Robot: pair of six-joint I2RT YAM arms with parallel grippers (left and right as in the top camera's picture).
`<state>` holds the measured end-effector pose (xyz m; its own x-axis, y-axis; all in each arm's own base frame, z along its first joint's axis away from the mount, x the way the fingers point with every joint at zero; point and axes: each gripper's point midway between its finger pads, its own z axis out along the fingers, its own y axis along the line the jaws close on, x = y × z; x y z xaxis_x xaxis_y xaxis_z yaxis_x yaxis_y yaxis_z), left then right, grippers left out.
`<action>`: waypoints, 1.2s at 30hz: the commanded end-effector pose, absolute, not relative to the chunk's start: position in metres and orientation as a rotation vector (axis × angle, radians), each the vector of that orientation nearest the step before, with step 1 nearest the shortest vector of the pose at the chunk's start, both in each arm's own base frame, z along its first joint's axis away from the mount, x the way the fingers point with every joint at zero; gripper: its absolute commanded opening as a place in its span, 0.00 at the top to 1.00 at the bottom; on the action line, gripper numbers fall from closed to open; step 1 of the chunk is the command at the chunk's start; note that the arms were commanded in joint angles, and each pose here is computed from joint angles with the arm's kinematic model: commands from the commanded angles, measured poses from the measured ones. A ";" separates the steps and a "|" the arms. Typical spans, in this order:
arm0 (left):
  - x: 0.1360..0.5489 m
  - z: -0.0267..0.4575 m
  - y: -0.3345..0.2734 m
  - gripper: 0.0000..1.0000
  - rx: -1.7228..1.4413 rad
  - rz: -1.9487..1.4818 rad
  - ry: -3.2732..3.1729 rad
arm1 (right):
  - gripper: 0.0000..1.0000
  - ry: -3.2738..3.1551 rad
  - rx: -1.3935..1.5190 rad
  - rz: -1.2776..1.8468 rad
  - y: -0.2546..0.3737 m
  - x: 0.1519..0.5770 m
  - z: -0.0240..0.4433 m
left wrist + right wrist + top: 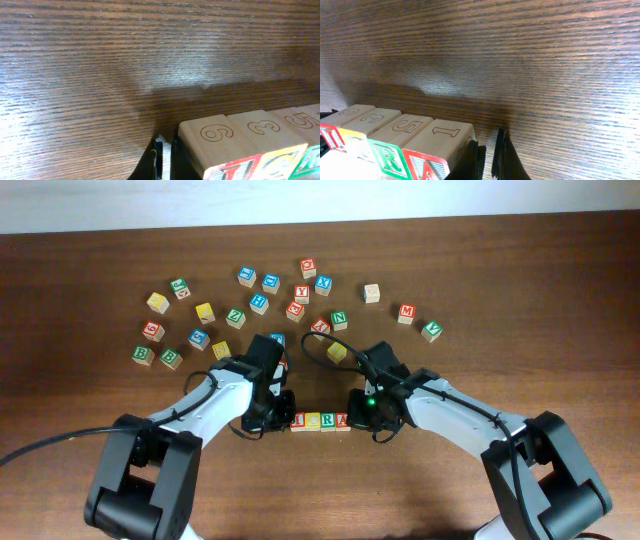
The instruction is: Spell out ICRA
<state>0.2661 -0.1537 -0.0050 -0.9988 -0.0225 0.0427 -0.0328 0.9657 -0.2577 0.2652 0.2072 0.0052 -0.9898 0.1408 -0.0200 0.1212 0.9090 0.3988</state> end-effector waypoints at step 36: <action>0.260 -0.003 -0.153 0.98 -0.007 0.323 -3.108 | 0.96 3.017 0.192 0.620 0.210 0.265 -0.003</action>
<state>0.2690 -0.1441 -0.0022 -1.0000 -0.0047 -0.0074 -0.0033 0.9841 -0.1774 0.2697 0.2113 0.0055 -0.9898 0.1343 -0.0466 0.1038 0.9066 0.4089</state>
